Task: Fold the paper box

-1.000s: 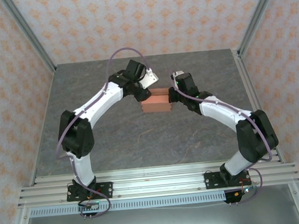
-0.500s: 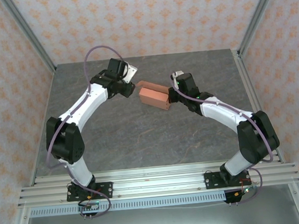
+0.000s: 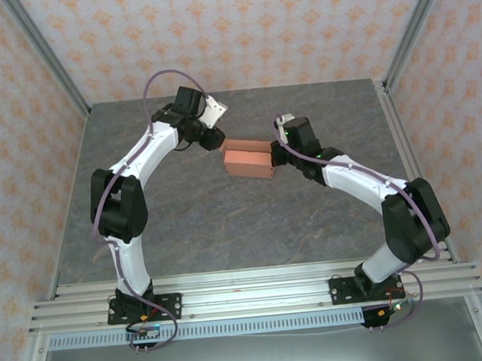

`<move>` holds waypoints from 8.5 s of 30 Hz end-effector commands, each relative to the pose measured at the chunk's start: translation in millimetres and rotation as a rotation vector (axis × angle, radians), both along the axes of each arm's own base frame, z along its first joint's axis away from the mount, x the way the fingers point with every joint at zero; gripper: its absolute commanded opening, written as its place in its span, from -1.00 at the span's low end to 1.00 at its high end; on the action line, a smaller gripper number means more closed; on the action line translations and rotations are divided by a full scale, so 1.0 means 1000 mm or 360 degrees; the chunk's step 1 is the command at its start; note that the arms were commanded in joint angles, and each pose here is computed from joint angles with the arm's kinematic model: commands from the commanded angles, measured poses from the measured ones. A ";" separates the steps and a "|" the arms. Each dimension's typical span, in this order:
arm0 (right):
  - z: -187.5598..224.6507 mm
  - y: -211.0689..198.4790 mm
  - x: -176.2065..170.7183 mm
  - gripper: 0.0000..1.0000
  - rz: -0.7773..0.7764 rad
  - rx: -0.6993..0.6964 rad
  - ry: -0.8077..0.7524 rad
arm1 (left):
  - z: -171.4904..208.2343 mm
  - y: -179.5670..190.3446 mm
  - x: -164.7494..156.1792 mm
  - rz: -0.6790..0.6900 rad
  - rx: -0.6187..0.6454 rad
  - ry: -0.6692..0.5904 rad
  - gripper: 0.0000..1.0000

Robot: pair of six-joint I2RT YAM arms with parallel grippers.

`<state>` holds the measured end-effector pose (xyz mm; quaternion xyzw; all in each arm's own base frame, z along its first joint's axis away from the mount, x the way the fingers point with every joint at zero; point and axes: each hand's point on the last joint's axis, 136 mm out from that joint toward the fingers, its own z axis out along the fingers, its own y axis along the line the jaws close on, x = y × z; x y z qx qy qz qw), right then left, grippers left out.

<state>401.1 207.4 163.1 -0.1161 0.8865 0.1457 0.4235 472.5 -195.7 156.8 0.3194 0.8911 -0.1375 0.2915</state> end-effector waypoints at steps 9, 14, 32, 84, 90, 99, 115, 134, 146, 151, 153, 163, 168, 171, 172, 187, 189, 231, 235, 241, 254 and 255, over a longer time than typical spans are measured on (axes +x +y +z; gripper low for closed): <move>0.009 0.007 0.006 -1.00 0.0031 -0.0008 -0.0031 | 0.019 -0.003 -0.025 -0.0051 -0.0084 0.0089 -0.34; 0.010 0.007 0.006 -1.00 0.0033 -0.0012 -0.0034 | 0.012 -0.003 -0.032 -0.0047 -0.0089 0.0153 -0.34; 0.009 0.007 0.005 -1.00 0.0037 -0.0020 -0.0030 | 0.030 0.016 -0.038 0.0180 -0.0108 0.0053 -0.21; 0.007 0.015 0.008 -1.00 0.0062 -0.0047 0.0000 | -0.011 0.004 -0.001 0.0197 -0.0046 0.0206 -0.62; 0.009 0.017 0.009 -1.00 0.0042 -0.0020 0.0020 | -0.003 0.006 -0.002 0.0273 -0.0074 0.0201 -0.92; 0.011 0.018 0.013 -1.00 -0.0098 0.0094 0.0095 | 0.007 0.005 -0.015 0.0516 -0.0155 0.0129 -1.00; -0.001 0.024 0.019 -1.00 -0.0310 0.0231 0.0127 | 0.004 -0.009 -0.030 0.0749 -0.0308 -0.0018 -1.00; -0.020 0.029 0.017 -1.00 -0.0402 0.0286 -0.0006 | 0.002 -0.006 -0.037 0.0824 -0.0348 -0.0050 -1.00; -0.032 0.029 0.012 -1.00 -0.0362 0.0226 -0.0020 | -0.004 -0.005 -0.036 0.0840 -0.0332 -0.0040 -1.00; -0.039 0.026 0.009 -1.00 -0.0354 0.0194 -0.0014 | -0.005 -0.003 -0.035 0.0850 -0.0316 -0.0043 -1.00; -0.042 0.026 0.008 -1.00 -0.0344 0.0192 -0.0013 | -0.005 -0.003 -0.035 0.0851 -0.0321 -0.0043 -1.00; -0.053 0.024 0.002 -1.00 -0.0345 0.0201 0.0010 | -0.008 -0.003 -0.034 0.0862 -0.0326 -0.0039 -1.00; -0.059 0.023 -0.001 -1.00 -0.0335 0.0170 0.0033 | -0.009 -0.003 -0.034 0.0867 -0.0324 -0.0034 -1.00; -0.061 0.021 -0.002 -1.00 -0.0325 0.0146 0.0037 | -0.009 -0.003 -0.033 0.0869 -0.0322 -0.0034 -1.00; -0.061 0.021 -0.003 -1.00 -0.0321 0.0133 0.0035 | -0.010 -0.003 -0.034 0.0869 -0.0321 -0.0034 -1.00; -0.056 0.021 -0.002 -1.00 -0.0215 -0.0065 0.0075 | -0.006 -0.004 -0.035 0.0874 -0.0345 -0.0025 -1.00; -0.059 0.023 -0.003 -1.00 -0.0208 -0.0061 0.0088 | -0.003 -0.006 -0.034 0.0873 -0.0370 -0.0023 -1.00; -0.061 0.026 -0.002 -1.00 -0.0197 -0.0049 0.0095 | 0.008 -0.009 -0.046 0.1022 -0.0538 0.0147 -1.00; -0.060 0.026 -0.002 -1.00 -0.0197 -0.0044 0.0092 | -0.005 -0.004 -0.049 0.1043 -0.0478 0.0160 -1.00; -0.061 0.026 -0.002 -1.00 -0.0192 -0.0053 0.0093 | -0.019 0.005 -0.056 0.1038 -0.0367 0.0164 -1.00; -0.062 0.030 -0.008 -1.00 -0.0102 -0.0025 0.0053 | -0.027 0.000 -0.060 0.1023 -0.0399 0.0183 -1.00; -0.063 0.030 -0.008 -1.00 -0.0100 -0.0032 0.0054 | -0.027 0.000 -0.060 0.1023 -0.0398 0.0181 -1.00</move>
